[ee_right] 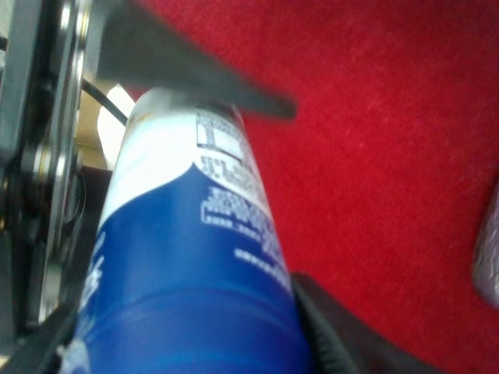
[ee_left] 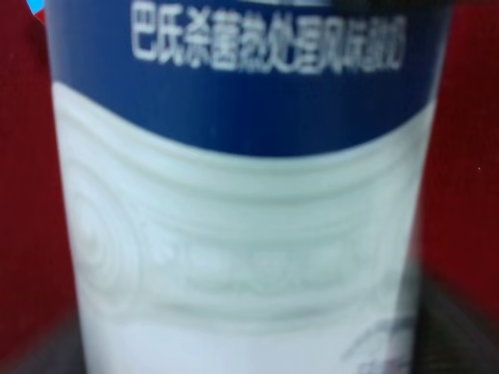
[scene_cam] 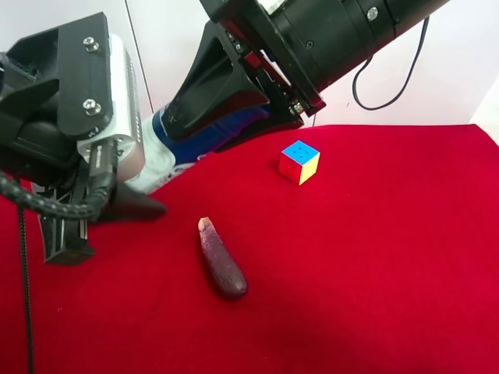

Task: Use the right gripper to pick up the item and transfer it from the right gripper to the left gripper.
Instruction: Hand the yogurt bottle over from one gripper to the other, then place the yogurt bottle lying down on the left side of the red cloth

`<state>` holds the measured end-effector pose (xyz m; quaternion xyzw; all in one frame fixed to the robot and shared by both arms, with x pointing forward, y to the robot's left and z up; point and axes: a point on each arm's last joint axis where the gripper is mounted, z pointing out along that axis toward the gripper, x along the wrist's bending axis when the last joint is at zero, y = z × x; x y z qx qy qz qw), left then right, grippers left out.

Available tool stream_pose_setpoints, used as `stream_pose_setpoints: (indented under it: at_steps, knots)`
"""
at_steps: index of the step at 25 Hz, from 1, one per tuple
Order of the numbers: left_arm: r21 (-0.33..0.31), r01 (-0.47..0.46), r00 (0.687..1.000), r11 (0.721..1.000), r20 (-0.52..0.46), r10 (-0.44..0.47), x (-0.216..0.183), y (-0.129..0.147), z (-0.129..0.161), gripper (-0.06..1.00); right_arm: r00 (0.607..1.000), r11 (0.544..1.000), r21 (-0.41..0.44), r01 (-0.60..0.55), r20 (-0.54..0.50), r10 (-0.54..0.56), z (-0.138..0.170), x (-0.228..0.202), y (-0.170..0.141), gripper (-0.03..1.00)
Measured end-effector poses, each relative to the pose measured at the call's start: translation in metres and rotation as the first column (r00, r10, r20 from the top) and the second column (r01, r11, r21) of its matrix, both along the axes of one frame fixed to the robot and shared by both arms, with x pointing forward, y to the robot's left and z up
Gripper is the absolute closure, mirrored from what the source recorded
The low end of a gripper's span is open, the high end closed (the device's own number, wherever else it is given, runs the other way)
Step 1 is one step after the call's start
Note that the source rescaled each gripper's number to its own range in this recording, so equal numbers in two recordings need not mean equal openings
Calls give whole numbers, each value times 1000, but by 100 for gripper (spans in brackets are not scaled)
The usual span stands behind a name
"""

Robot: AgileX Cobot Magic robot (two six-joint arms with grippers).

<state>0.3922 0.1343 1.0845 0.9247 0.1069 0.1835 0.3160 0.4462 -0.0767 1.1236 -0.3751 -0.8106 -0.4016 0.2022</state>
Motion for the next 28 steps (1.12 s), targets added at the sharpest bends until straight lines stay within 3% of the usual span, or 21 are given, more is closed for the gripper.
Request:
stream_pose_setpoints:
  at_steps: [2, 12, 13, 14, 15, 16, 18, 21, 28]
  knots:
    - [1, 3, 1000, 1000, 5, -3, 0, 0, 0, 87, 1000, 1000, 1, 0, 0, 0, 0, 0, 0, 96]
    - [1, 5, 1000, 1000, 9, -5, 0, 0, 0, 86, 1000, 1000, -6, 0, 7, 0, 0, 0, 0, 95]
    - [2, 6, 1000, 1000, 8, -6, 0, 0, 0, 86, 1000, 1000, -10, 0, 19, 0, -1, 1, -1, 83]
    - [7, 8, 1000, 1000, 5, -8, 0, 0, 0, 86, 999, 1000, -12, 8, 38, -7, 0, 2, -1, 64]
    - [10, 10, 1000, 1000, 3, -10, 0, 0, 0, 86, 999, 1000, -16, 13, 53, -12, -1, 3, -1, 38]
    - [11, 10, 1000, 1000, 2, -10, 0, 0, 0, 86, 998, 1000, -21, 13, 59, -12, -1, 4, -1, 21]
    - [11, 10, 1000, 1000, 2, -10, 0, 0, 0, 86, 997, 999, -36, 13, 74, -10, -2, 4, -2, 6]
    - [11, 10, 1000, 1000, 2, -10, 0, 0, 0, 86, 997, 999, -41, 15, 80, -12, -2, 5, -3, -1]
    - [11, 11, 1000, 1000, 3, -11, 0, 0, 0, 86, 997, 998, -64, -26, 69, 31, 0, -2, -6, -3]
